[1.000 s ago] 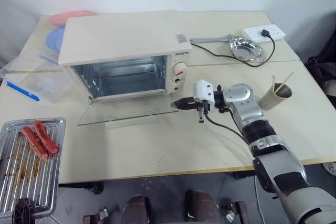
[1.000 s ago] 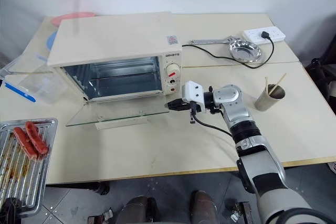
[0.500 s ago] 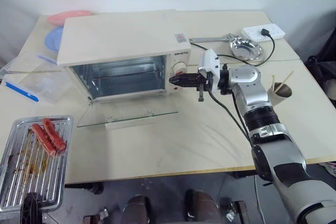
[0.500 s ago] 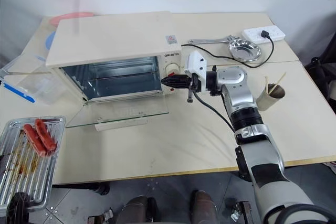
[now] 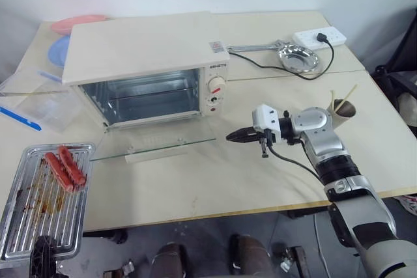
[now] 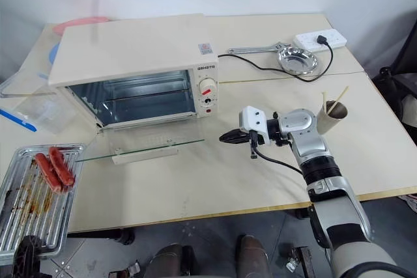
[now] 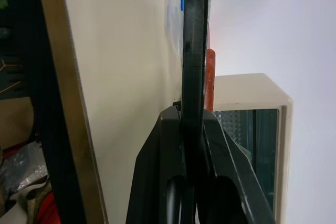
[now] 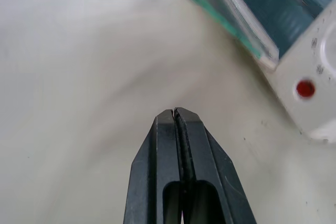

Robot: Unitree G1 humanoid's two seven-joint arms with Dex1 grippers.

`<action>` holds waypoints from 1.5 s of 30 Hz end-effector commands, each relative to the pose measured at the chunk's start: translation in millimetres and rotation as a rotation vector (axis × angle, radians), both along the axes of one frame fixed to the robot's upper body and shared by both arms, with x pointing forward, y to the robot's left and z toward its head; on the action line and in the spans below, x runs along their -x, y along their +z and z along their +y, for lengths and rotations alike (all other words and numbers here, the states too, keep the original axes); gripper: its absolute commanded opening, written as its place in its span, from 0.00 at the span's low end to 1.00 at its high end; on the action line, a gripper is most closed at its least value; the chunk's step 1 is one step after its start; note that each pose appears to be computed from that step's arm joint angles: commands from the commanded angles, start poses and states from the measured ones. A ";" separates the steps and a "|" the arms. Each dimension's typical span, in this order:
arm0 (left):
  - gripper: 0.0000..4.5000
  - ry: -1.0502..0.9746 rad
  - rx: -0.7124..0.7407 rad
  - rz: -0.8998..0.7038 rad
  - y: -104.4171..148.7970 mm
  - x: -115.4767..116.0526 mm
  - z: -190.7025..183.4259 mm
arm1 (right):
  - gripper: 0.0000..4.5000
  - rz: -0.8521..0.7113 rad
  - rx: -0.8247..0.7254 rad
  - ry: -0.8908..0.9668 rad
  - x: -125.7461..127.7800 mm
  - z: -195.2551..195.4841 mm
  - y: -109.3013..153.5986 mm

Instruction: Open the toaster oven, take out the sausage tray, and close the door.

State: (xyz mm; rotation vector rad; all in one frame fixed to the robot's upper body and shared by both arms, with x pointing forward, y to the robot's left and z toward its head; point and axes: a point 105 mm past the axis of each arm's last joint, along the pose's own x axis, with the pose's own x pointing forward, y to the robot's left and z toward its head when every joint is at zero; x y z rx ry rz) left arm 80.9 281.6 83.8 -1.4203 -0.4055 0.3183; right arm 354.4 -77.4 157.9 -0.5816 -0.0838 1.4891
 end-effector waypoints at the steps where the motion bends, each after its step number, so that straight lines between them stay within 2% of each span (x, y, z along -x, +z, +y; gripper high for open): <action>1: 0.00 0.017 -0.015 -0.020 4.0 2.0 6.2 | 0.01 -0.045 -0.146 0.035 0.2 24.6 44.7; 4: 0.00 0.004 -0.013 -0.010 1.2 2.2 6.3 | 0.01 -0.035 -0.205 0.048 2.2 33.3 67.0; 14: 0.00 -0.004 -0.006 -0.013 -3.9 2.4 8.6 | 0.01 -0.045 -0.264 0.019 -1.6 31.6 95.6; 21: 0.00 -0.042 -0.001 -0.009 -6.2 -0.1 5.8 | 0.01 -0.031 -0.243 0.025 2.3 24.8 92.1; 24: 0.00 -0.106 -0.014 -0.003 -4.7 -7.1 0.8 | 0.01 0.058 -0.133 0.046 8.4 14.4 73.1; 27: 0.00 -0.179 -0.012 -0.009 -0.4 -22.2 -6.6 | 0.14 0.131 -0.082 0.118 23.2 -1.4 61.6; 33: 0.00 -0.277 -0.006 -0.014 4.6 -41.5 -20.1 | 0.58 0.128 -0.098 0.193 35.5 -13.5 56.8; 38: 0.00 -0.424 -0.008 0.002 6.2 -60.8 -35.7 | 0.98 0.113 -0.140 0.182 30.8 -23.0 52.9; 45: 0.00 -0.546 -0.022 0.031 7.3 -76.1 -45.8 | 0.99 0.090 -0.157 0.139 24.0 -31.6 52.9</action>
